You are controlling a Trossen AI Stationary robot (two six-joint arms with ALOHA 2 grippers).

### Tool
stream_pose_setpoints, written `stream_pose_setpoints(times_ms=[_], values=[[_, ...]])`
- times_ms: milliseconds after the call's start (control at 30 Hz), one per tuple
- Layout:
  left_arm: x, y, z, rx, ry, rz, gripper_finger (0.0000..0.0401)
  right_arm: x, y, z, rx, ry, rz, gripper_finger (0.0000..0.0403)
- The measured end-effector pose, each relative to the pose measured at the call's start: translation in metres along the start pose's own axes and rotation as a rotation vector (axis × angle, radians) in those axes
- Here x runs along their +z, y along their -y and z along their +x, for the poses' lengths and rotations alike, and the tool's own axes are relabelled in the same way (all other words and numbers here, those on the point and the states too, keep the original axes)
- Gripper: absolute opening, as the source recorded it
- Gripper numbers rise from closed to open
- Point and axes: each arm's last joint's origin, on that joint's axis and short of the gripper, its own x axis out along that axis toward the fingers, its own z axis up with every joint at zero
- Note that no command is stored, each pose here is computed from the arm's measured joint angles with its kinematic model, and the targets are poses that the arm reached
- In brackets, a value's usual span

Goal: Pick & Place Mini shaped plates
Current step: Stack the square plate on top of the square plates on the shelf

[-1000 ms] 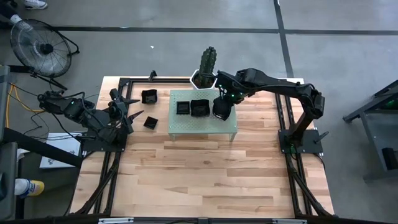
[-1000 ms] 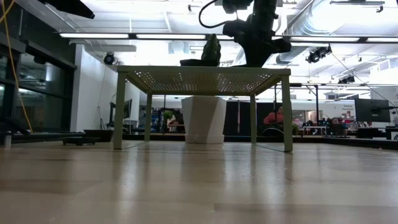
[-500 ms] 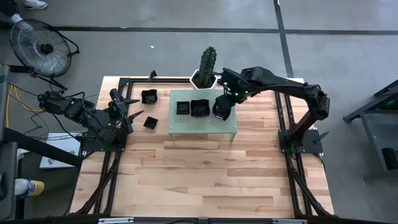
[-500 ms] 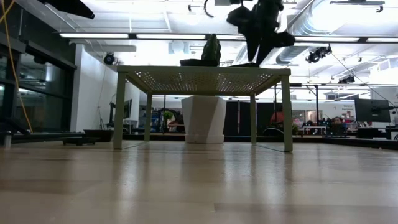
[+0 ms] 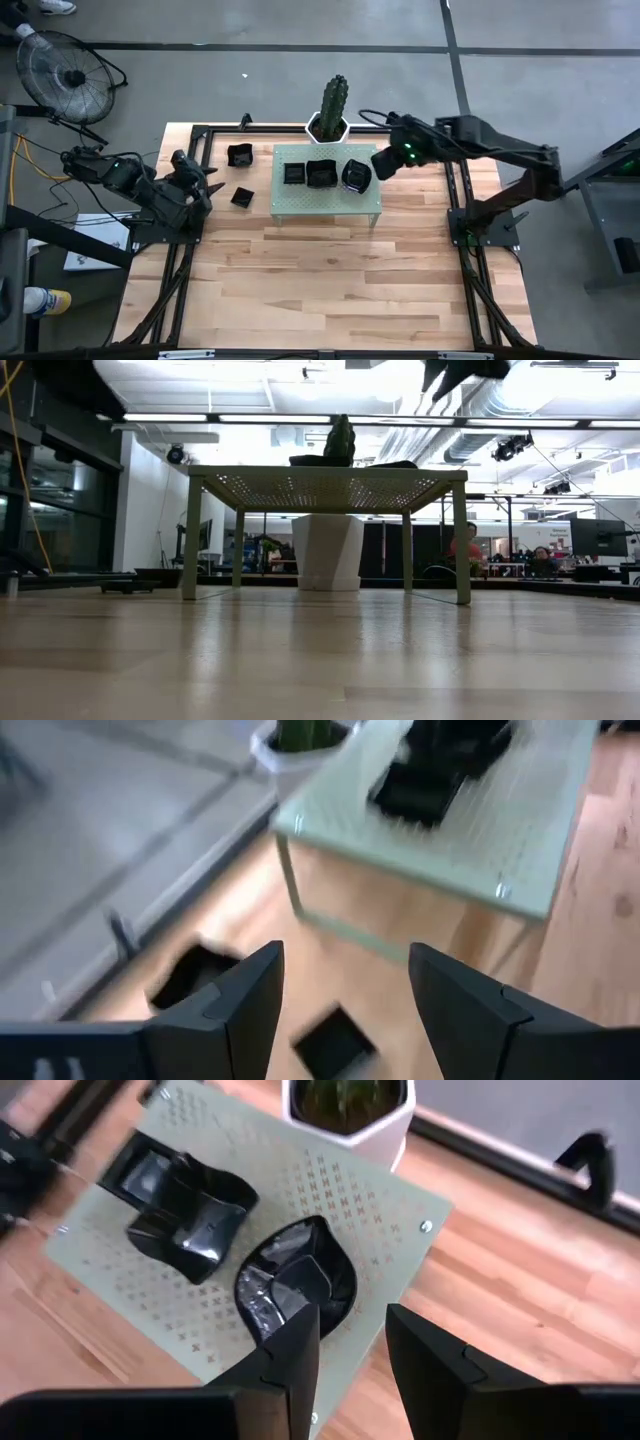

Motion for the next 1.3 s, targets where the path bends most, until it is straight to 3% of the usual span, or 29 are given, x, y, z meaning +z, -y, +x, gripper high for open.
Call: stream_pose_setpoints(times_ms=[333,600,1033,1300], values=[[-0.015,-0.005,-0.001,-0.043,-0.213,-0.223,0.0211,-0.027,-0.008,-0.039,0.013,0.168,-0.012,0.0114],[-0.042,0.020,0.025,-0.136,-0.356,-0.328,0.0211,-0.038,-0.015,-0.044,0.032,0.187,-0.028,0.0114],[-0.078,0.067,0.072,-0.460,-0.270,-0.533,0.0211,-0.040,-0.017,-0.046,0.024,0.205,-0.055,0.0114],[-0.071,0.067,0.080,-0.505,-0.213,-0.532,0.0211,-0.040,-0.017,-0.046,0.021,0.206,-0.069,0.0114]])
